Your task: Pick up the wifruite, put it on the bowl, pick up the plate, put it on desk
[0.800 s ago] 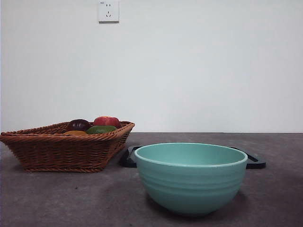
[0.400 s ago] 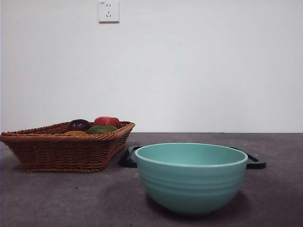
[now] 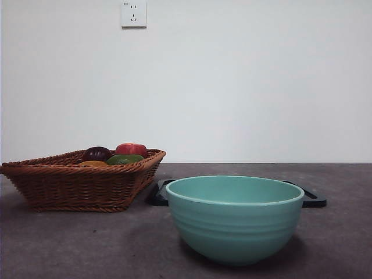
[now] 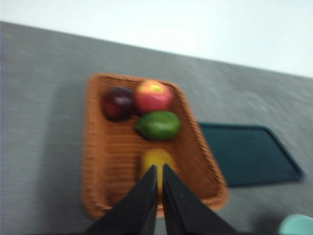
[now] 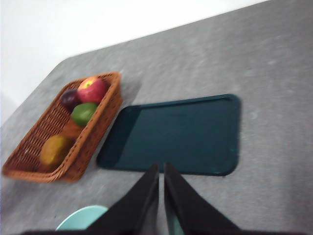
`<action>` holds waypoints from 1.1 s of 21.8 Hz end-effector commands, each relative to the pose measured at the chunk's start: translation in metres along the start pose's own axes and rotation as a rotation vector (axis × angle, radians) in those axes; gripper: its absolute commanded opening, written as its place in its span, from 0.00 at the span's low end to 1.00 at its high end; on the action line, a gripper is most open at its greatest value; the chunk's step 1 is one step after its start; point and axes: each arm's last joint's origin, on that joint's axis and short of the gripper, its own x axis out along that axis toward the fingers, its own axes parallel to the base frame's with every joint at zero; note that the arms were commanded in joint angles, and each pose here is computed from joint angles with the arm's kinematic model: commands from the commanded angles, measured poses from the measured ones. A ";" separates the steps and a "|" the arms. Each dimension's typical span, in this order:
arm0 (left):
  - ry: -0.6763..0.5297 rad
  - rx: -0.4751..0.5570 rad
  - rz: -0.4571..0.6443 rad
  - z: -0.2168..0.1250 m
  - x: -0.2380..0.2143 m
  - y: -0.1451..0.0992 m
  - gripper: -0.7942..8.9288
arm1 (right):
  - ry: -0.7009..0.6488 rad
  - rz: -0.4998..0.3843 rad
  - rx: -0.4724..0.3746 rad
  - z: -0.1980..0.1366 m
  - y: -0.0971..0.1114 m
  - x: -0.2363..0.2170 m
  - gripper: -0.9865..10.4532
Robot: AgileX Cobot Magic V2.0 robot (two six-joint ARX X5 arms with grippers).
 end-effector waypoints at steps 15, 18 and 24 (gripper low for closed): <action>0.361 0.047 -0.450 0.056 0.021 -0.033 0.10 | 0.271 0.336 -0.216 0.070 0.059 -0.004 0.10; 0.367 0.042 -0.486 0.055 0.016 -0.035 0.11 | 0.230 0.348 -0.231 0.074 0.063 -0.015 0.10; 0.392 0.032 -0.483 0.052 0.010 -0.034 0.32 | 0.221 0.341 -0.234 0.072 0.063 -0.025 0.21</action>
